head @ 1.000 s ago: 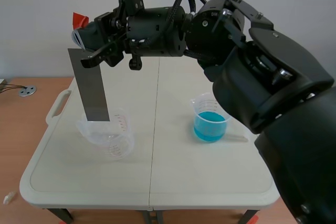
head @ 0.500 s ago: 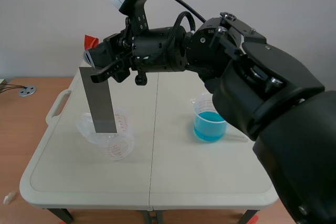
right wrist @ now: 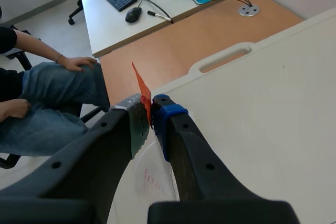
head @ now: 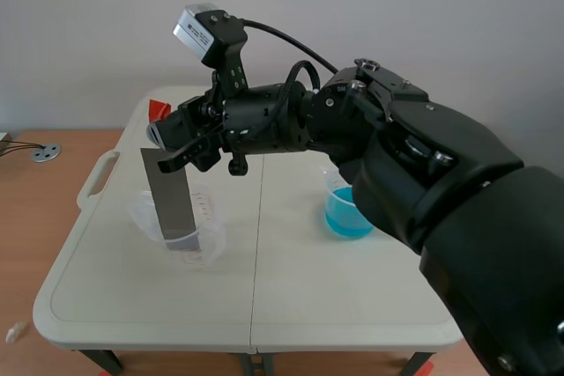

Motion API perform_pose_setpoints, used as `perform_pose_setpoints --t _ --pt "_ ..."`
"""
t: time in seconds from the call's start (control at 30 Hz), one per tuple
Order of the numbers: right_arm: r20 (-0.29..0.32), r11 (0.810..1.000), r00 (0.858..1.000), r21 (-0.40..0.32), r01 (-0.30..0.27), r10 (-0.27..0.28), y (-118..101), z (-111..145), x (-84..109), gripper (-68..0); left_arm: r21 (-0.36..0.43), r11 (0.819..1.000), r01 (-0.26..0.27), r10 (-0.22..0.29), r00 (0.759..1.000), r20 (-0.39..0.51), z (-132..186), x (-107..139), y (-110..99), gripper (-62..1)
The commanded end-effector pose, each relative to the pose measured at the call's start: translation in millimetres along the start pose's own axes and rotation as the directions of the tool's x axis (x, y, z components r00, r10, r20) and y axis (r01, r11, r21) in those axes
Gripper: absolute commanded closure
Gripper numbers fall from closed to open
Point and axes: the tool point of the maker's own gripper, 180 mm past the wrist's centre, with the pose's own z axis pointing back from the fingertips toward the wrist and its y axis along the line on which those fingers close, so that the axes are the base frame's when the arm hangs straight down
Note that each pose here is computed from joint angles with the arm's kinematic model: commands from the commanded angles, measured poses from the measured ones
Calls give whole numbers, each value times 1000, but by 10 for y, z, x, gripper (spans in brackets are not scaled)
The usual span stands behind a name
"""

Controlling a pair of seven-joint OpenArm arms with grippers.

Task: Hold the metal plate by the orange handle, dip it into the blue solution, take it out and point at it, then put the plate back in the beaker on the left.
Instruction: 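Put the plate into the left beaker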

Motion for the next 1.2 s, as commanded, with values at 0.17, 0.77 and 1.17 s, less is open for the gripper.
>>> perform_pose_setpoints --t 0.17,0.77,1.17 --pt "18 1000 999 -4 -27 27 -51 -9 46 -13 -6 1000 -7 7 1000 16 4 37 -43 -18" --pt "-27 998 998 -26 -52 51 -121 -7 -102 -343 -6 1000 -7 7 1000 16 4 37 -43 -19" --pt "-18 994 999 -101 -28 27 -303 54 -56 -665 -7 1000 1 0 999 50 2 101 -41 -623"
